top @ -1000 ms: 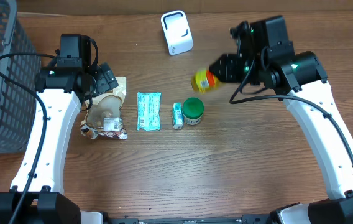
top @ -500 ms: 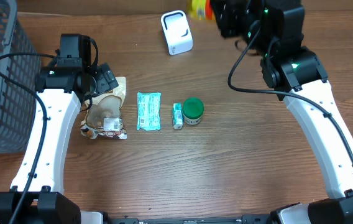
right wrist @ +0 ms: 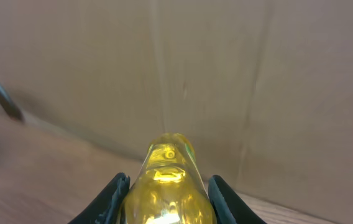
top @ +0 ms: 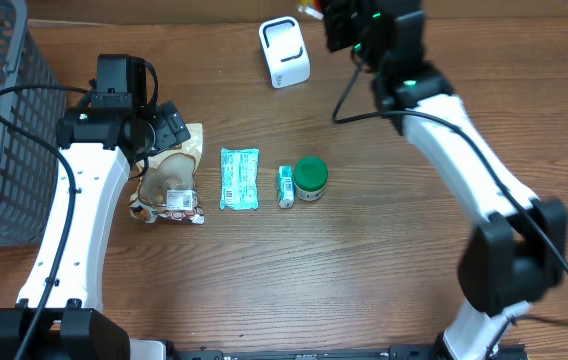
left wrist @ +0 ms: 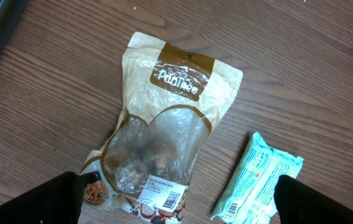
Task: Scan the item barcode
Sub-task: 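Carry the bottle to the white scanner and hold it there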
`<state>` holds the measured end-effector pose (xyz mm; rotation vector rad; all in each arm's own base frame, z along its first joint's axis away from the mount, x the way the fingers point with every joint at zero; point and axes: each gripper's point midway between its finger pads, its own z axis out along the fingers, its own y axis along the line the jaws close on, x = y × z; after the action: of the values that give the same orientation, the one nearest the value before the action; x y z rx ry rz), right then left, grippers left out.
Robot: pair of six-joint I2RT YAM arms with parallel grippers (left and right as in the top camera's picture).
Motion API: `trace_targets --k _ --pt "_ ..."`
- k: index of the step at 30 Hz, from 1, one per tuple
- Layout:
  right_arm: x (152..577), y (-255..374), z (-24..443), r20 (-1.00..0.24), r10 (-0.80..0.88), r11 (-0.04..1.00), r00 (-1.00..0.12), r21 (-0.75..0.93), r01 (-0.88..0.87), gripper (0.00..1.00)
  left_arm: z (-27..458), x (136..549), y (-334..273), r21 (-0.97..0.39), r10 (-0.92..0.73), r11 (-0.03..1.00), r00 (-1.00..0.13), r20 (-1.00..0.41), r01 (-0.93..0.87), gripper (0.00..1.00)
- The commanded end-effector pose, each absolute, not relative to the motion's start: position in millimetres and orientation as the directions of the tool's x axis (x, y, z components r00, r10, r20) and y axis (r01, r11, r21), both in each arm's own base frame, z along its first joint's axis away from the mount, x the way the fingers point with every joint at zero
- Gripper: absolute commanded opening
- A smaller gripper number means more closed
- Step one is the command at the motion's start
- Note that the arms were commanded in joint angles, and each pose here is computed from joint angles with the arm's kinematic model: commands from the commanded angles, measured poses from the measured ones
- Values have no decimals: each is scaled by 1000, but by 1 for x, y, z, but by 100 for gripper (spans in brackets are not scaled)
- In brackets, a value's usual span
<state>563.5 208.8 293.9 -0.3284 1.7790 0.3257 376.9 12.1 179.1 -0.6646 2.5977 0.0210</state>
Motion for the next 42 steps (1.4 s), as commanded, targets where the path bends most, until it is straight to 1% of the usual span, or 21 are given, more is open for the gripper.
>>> trace_targets --k 1,3,5,8,10,12,22,31,42 --pt "572 223 294 -960 -266 894 -87 -213 -394 8 181 379 12 -102 -449 886 -780 -436 -453 99" --pt "579 227 285 -927 -374 868 -40 -334 -368 7 181 379 12 -102 -449 886 -780 -436 -453 100" --pt "583 233 279 -870 -492 817 15 -468 -337 7 181 379 12 -102 -449 886 -780 -436 -453 100" --pt "587 243 277 -780 -618 730 98 -616 -298 5 181 379 12 -102 -449 886 -780 -436 -453 100" --pt "589 248 275 -732 -667 682 135 -674 -285 4 181 379 12 -102 -449 886 -780 -436 -453 99" --pt "591 250 267 -695 -704 644 145 -711 -283 4 181 379 12 -102 -449 886 -780 -436 -453 100" --pt "602 255 225 -685 -718 627 125 -714 -311 4 181 379 12 -102 -449 886 -780 -436 -453 100" --pt "609 262 226 -697 -694 650 183 -715 -257 4 181 379 12 -102 -449 886 -780 -436 -453 100" --pt "612 272 206 -697 -686 638 207 -714 -289 4 181 379 12 -102 -449 886 -780 -436 -453 99"
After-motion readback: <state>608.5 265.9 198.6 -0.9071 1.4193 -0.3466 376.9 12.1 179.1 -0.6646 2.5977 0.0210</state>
